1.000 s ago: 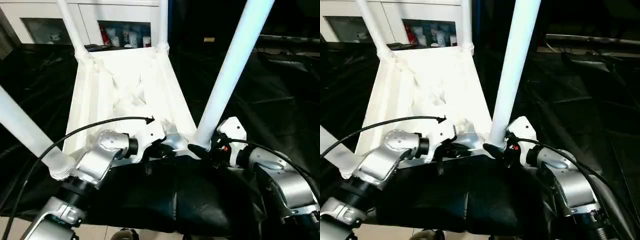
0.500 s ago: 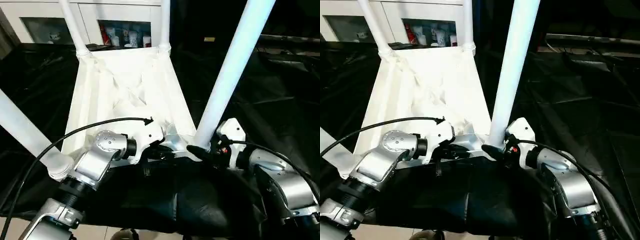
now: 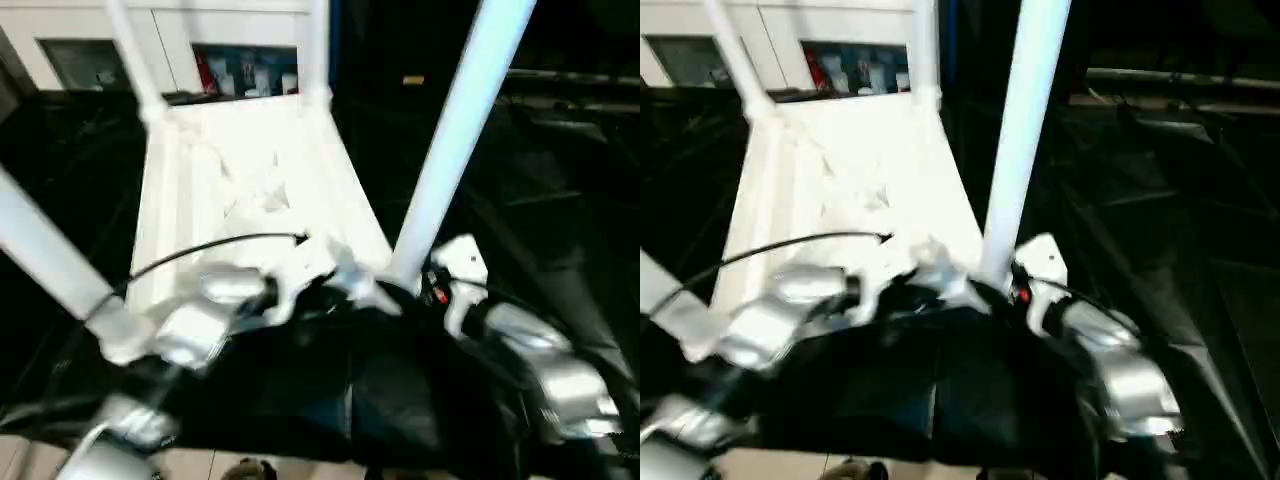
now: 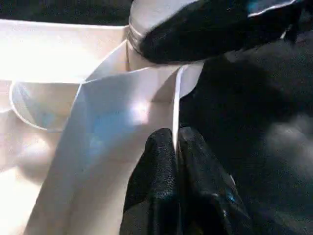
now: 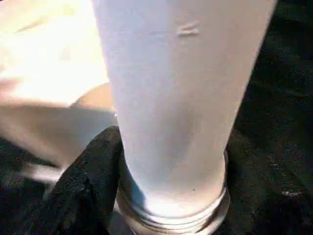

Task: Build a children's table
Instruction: Rotate leg to tighten

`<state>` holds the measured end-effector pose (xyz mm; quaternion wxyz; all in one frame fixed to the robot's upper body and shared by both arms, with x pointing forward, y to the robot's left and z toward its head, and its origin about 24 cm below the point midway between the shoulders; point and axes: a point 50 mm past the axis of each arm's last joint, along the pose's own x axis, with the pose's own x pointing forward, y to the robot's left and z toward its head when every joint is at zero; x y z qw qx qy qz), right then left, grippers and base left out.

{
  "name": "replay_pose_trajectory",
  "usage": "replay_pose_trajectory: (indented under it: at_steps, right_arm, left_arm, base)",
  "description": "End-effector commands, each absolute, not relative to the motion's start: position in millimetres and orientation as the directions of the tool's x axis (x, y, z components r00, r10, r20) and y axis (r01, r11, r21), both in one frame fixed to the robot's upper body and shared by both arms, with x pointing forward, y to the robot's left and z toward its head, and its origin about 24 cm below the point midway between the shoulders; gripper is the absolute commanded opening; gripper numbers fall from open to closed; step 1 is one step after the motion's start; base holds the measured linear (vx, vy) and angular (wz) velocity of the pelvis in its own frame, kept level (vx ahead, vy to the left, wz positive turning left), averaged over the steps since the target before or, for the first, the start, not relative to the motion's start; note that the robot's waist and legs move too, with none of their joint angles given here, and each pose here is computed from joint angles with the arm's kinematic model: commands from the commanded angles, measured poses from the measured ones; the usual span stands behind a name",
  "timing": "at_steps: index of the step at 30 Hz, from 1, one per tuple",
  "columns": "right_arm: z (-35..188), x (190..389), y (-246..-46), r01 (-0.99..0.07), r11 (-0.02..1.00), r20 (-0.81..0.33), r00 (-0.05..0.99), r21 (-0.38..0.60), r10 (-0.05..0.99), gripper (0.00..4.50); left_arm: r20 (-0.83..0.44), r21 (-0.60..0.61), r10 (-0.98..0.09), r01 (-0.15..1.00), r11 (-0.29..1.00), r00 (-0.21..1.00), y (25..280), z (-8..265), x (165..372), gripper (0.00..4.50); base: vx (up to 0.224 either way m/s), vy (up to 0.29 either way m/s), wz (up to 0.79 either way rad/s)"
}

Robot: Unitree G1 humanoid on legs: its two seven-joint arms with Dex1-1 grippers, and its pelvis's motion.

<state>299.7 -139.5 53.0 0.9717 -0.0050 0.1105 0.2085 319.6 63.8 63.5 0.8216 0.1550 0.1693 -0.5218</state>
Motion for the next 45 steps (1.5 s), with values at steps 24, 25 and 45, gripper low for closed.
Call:
replay_pose_trajectory:
  at_steps: [24, 25, 45]
  right_arm:
    - [65, 298.7, -128.2, -0.621, 0.784, -0.204, 0.769, -0.017, 0.605, 3.8]
    - [66, 293.4, -131.8, -0.67, 0.742, -0.219, 0.728, -0.024, 0.65, 3.89]
    - [77, 276.9, -160.9, -0.795, 0.603, -0.306, 0.589, -0.058, 0.748, 3.97]
  left_arm:
    - [-0.401, 0.066, -0.854, 0.94, 0.334, 0.331, 60, 62, 315, 0.0]
    - [-0.398, 0.065, -0.866, 0.951, 0.303, 0.303, 63, 63, 313, 0.0]
    - [-0.414, 0.034, -0.896, 0.987, 0.16, 0.16, 88, 68, 296, 0.0]
  base:
    - [0.0, 0.0, 0.0]
    - [0.0, 0.0, 0.0]
    - [0.0, 0.0, 0.0]
